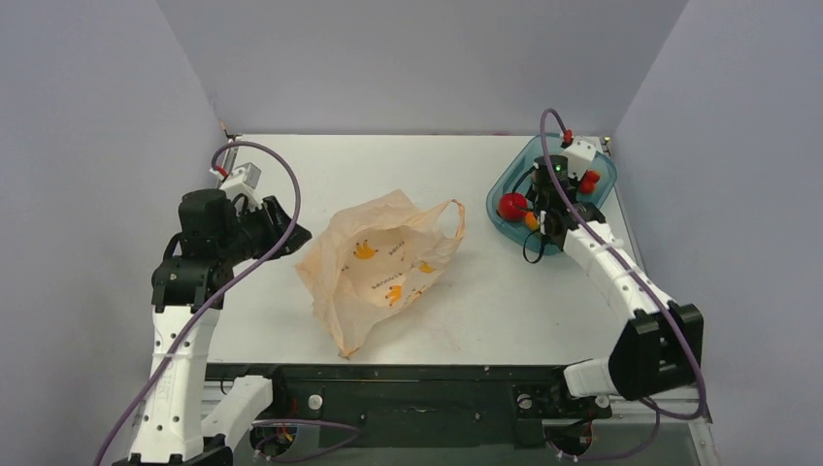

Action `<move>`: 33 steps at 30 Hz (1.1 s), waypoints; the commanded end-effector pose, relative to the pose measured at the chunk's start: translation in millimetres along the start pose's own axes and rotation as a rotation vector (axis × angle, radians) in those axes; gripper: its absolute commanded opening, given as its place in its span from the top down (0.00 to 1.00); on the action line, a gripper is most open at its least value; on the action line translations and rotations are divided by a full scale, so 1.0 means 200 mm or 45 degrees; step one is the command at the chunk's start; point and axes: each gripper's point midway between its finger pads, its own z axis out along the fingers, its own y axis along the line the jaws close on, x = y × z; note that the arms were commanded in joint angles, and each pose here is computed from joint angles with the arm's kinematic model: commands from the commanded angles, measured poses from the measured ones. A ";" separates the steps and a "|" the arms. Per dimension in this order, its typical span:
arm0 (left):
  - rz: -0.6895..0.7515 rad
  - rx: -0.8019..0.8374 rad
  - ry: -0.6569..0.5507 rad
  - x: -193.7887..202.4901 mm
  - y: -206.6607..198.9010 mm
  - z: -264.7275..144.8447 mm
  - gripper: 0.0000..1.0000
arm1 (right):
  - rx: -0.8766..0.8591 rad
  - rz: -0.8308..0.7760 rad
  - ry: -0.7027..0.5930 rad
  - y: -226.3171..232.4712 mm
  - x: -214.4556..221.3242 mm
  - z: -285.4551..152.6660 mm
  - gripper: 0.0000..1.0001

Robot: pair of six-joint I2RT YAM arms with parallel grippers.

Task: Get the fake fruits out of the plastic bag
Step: Place the fake fruit in the bin.

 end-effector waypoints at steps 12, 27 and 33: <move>0.004 0.218 -0.102 -0.02 -0.22 -0.24 0.57 | 0.022 0.006 0.165 0.08 -0.02 0.65 0.83; 0.045 0.091 -0.152 -0.14 -0.19 -0.29 0.46 | 0.064 -0.085 0.213 0.08 0.03 0.77 0.48; 0.049 0.055 -0.192 -0.21 -0.18 -0.29 0.42 | 0.064 -0.104 0.222 0.08 0.02 0.75 0.32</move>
